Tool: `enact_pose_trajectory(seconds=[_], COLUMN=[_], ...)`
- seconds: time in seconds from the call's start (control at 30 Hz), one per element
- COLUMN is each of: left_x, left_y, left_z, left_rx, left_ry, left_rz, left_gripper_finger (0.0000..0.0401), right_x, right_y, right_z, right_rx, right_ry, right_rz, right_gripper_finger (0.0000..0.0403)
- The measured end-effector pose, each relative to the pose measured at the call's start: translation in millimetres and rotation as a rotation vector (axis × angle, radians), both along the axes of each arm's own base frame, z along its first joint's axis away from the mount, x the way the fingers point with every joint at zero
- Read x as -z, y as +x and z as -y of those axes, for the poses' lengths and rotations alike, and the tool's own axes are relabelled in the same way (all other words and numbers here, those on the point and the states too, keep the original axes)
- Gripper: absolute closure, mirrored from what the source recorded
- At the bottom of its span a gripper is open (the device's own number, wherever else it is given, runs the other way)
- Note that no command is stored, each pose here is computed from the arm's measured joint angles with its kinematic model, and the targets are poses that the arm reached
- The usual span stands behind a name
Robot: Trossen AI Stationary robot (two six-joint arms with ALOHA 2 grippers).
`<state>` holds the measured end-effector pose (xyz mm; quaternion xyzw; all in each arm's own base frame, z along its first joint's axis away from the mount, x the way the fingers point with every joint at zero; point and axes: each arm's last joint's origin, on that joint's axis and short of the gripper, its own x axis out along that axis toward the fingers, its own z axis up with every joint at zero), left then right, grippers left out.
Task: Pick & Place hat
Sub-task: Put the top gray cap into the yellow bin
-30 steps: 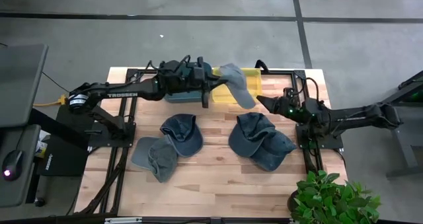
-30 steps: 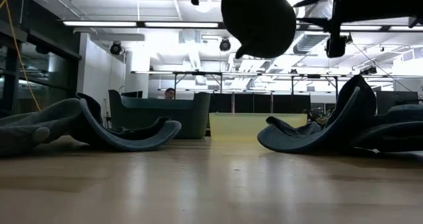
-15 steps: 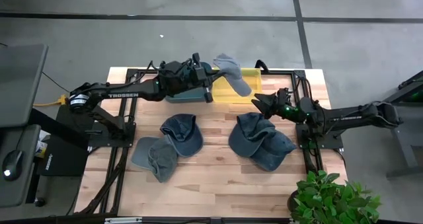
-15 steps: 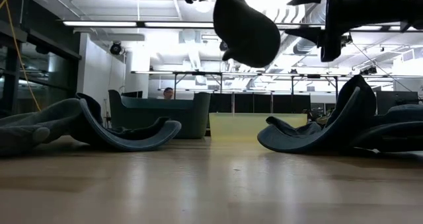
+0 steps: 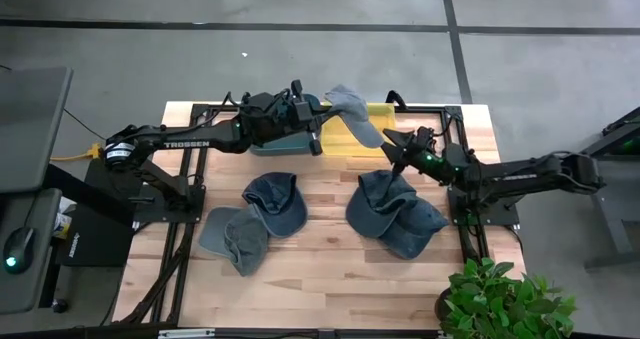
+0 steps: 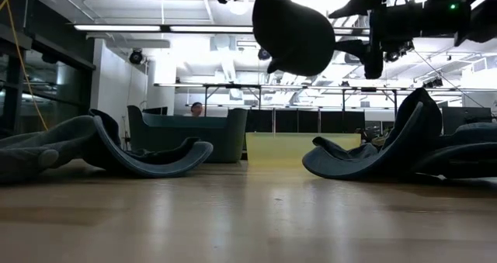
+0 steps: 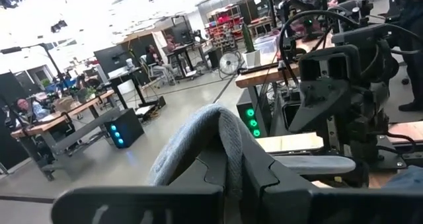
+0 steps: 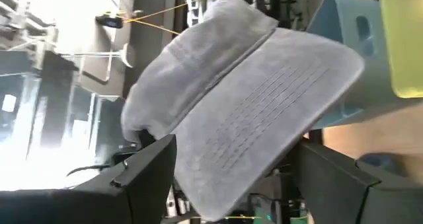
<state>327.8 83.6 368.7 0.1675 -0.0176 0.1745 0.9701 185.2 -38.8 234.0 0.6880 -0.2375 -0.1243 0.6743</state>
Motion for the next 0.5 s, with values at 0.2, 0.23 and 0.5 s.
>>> enact_pose_trajectory(seconds=[0.2, 0.23, 0.5], left_x=[0.1, 0.1, 2.4], left_y=[0.1, 0.2, 0.8], left_z=[0.3, 0.4, 1.7], left_rx=[0.011, 0.017, 0.072], left_ry=[-0.007, -0.011, -0.047], left_rz=[0.001, 0.003, -0.011], left_gripper_finger=[0.0398, 0.0398, 0.0398], right_x=[1.8, 1.4, -5.0], right_y=[2.2, 1.8, -3.3], right_z=[1.8, 2.6, 16.8], right_rx=[0.045, 0.062, 0.146], right_ry=[0.005, 0.006, -0.033], right_rz=[0.004, 0.008, 0.058], right_gripper_finger=[0.0121, 0.0123, 0.0142])
